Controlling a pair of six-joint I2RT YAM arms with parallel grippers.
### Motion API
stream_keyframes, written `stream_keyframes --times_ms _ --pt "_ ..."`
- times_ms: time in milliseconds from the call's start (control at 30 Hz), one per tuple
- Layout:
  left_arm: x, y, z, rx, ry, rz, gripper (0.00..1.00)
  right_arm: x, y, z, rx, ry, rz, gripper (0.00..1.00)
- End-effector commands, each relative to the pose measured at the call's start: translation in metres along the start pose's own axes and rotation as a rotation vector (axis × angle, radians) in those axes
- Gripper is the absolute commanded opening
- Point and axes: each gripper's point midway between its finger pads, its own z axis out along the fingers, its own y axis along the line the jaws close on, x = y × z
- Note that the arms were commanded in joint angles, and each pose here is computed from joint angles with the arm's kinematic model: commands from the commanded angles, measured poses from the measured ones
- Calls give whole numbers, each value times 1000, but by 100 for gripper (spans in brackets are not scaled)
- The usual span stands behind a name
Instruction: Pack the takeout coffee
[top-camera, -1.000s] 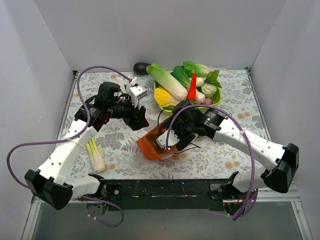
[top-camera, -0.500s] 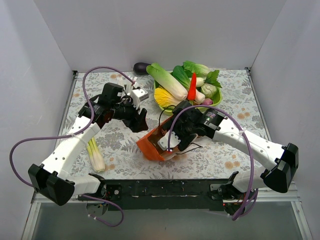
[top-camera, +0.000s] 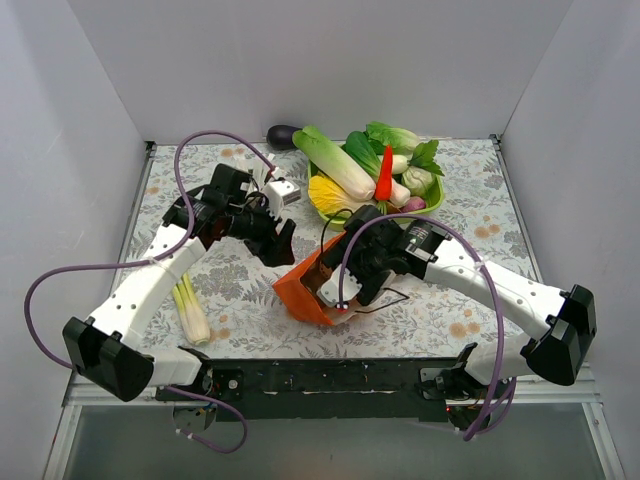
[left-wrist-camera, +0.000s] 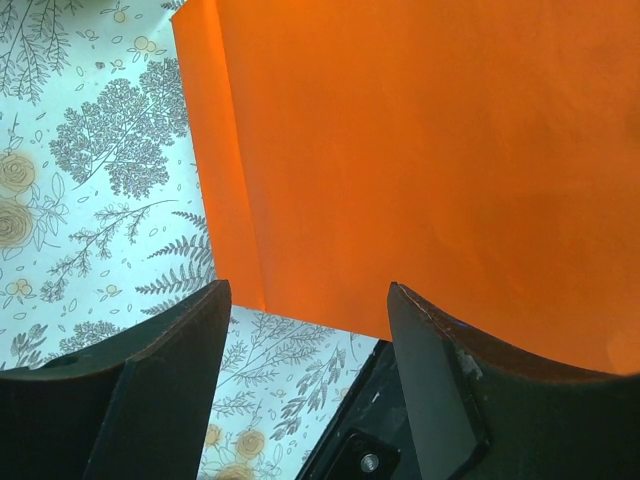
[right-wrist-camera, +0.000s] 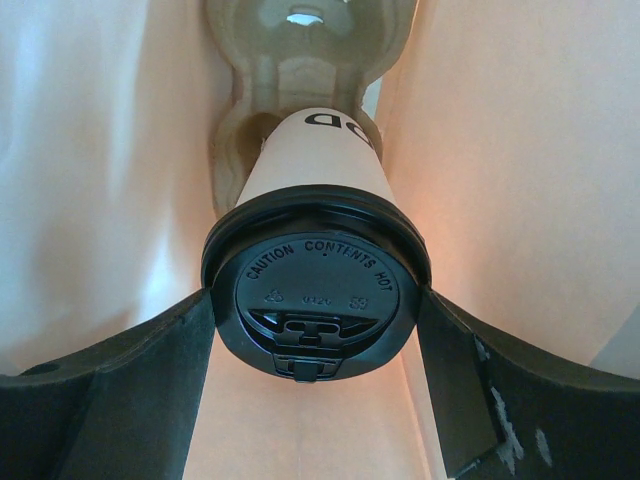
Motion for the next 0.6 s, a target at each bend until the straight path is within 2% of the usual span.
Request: stream_keyframes --times_ms 0,200,567 --pt "-13 0 -13 -24 -33 42 64 6 -9 2 20 39 -37 1" --pt "-20 2 -15 -32 -32 45 64 17 -18 6 -4 108 -71 1" --pt "-30 -2 -21 -18 -31 54 64 18 -19 13 -5 99 -29 1"
